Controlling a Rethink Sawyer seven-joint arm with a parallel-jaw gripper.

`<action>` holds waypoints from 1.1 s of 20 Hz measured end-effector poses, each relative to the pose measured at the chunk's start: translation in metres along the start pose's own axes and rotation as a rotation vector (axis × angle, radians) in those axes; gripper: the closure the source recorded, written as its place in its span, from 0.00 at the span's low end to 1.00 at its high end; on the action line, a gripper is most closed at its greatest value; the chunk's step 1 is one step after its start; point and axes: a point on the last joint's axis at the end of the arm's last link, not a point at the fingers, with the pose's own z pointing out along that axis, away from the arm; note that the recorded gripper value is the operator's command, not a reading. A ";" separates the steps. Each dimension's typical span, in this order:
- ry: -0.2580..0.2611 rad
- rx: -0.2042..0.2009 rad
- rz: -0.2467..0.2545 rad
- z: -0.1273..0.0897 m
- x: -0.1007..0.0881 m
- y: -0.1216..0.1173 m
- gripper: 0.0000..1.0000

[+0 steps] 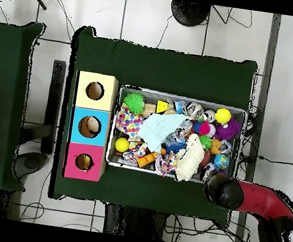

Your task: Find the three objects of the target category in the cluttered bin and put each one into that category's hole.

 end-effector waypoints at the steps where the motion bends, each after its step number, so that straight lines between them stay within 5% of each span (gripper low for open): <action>1: 0.000 0.000 0.000 0.000 0.000 0.000 0.00; 15: -0.012 -0.004 0.004 -0.005 -0.003 -0.002 0.00; 22: -0.063 0.013 0.017 -0.029 -0.023 -0.008 0.00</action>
